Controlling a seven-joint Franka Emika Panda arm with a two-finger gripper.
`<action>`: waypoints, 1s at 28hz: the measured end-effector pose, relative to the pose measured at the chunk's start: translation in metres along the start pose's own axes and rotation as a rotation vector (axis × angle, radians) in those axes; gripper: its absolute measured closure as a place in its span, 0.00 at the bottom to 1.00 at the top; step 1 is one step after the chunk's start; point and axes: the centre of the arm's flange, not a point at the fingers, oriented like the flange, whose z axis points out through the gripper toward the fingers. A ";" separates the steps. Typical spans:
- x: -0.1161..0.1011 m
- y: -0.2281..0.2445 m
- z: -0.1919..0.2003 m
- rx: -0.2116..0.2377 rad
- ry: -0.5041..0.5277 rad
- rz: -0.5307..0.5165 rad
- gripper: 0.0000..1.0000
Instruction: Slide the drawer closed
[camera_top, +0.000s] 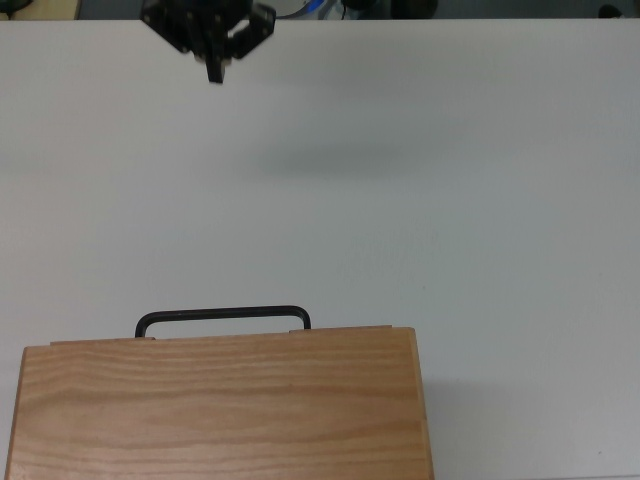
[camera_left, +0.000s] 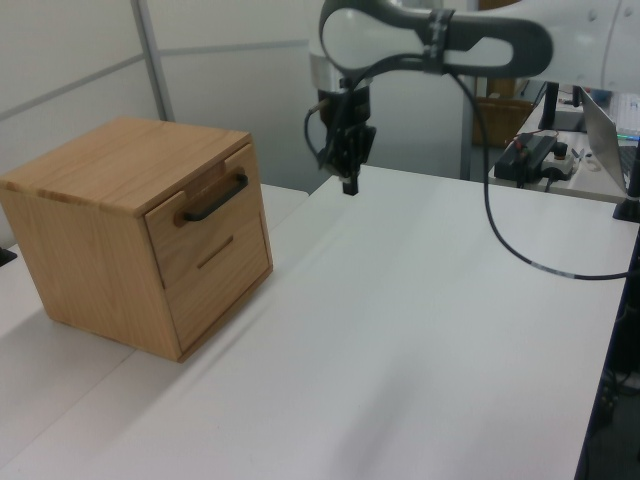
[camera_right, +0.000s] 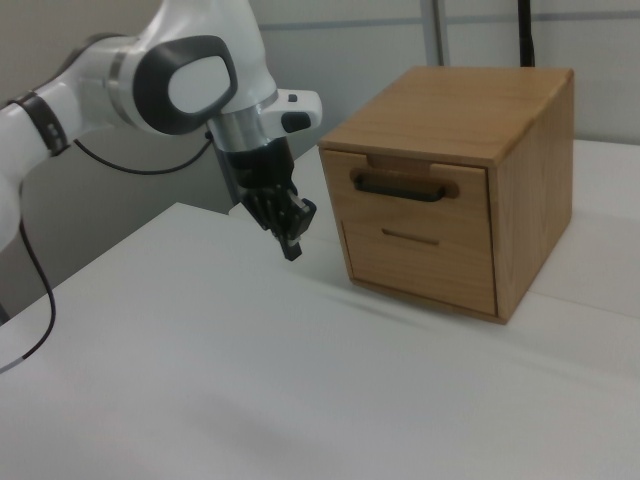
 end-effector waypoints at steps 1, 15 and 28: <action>-0.004 0.002 -0.003 0.001 -0.003 -0.003 0.96; -0.039 0.026 -0.030 0.030 -0.009 -0.032 0.47; -0.056 0.033 -0.043 0.035 -0.018 -0.060 0.00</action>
